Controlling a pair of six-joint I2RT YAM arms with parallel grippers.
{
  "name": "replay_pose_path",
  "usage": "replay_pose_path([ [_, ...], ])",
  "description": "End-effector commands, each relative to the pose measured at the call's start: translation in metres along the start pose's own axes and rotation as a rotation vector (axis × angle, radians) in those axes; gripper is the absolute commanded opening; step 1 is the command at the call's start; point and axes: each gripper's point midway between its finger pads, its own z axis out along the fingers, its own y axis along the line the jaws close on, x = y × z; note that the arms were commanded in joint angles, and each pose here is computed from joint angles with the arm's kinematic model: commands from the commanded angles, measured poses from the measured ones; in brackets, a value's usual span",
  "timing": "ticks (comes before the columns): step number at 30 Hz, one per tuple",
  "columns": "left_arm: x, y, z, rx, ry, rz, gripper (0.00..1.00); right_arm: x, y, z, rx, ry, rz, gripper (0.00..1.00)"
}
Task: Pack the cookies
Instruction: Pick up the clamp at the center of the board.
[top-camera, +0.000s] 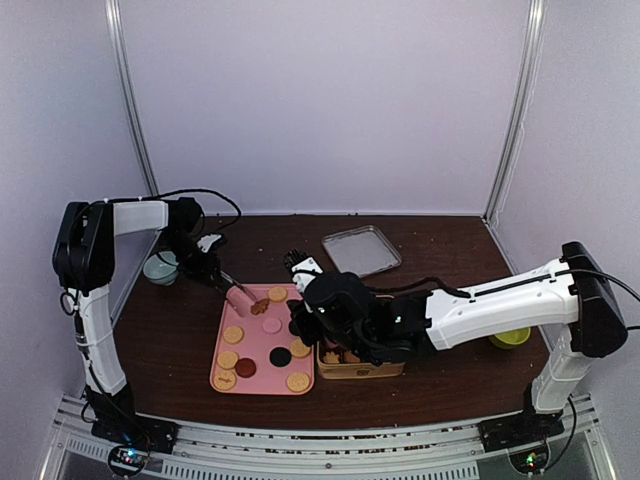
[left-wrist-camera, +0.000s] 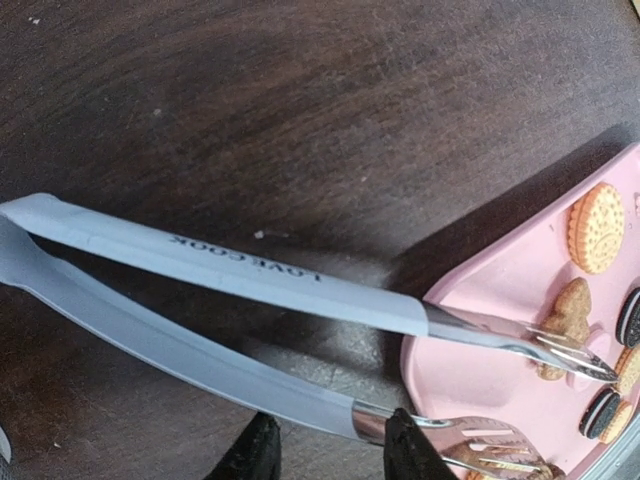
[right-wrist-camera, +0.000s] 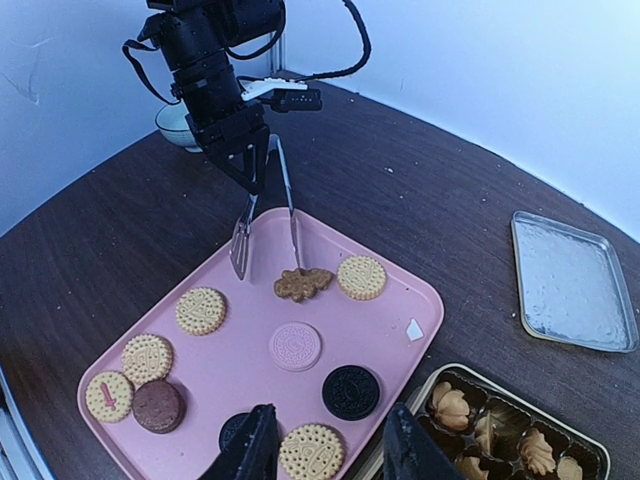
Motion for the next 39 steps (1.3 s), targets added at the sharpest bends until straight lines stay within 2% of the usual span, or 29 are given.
replay_pose_path([
  [1,-0.013,0.000,0.004,0.007,-0.033,0.004,0.32,-0.013,-0.001,-0.006,0.020,-0.022,0.005,0.37],
  [6,-0.015,-0.003,-0.003,0.014,-0.050,0.020,0.15,-0.014,0.000,-0.006,0.021,-0.026,0.000,0.37],
  [14,-0.016,-0.003,-0.006,0.004,-0.060,0.029,0.12,-0.017,-0.001,-0.009,0.029,-0.026,-0.019,0.37],
  [18,-0.021,-0.011,-0.012,0.045,-0.079,0.043,0.00,-0.015,-0.002,-0.012,0.029,-0.020,-0.020,0.37],
  [23,-0.035,-0.031,-0.039,0.109,-0.152,0.117,0.00,-0.022,-0.001,-0.018,-0.002,-0.030,0.008,0.38],
  [28,-0.043,-0.071,-0.083,0.256,-0.232,0.236,0.00,-0.039,0.005,-0.020,-0.098,-0.035,0.053,0.41],
  [32,-0.043,-0.091,-0.112,0.295,-0.288,0.314,0.00,-0.048,0.007,-0.016,-0.187,-0.021,0.096,0.45],
  [37,-0.029,-0.090,-0.105,0.276,-0.252,0.309,0.00,-0.045,-0.004,-0.015,-0.176,-0.008,0.111,0.45],
  [39,-0.025,-0.072,-0.088,0.188,-0.206,0.251,0.00,-0.043,-0.006,-0.017,-0.176,-0.005,0.114,0.45],
])
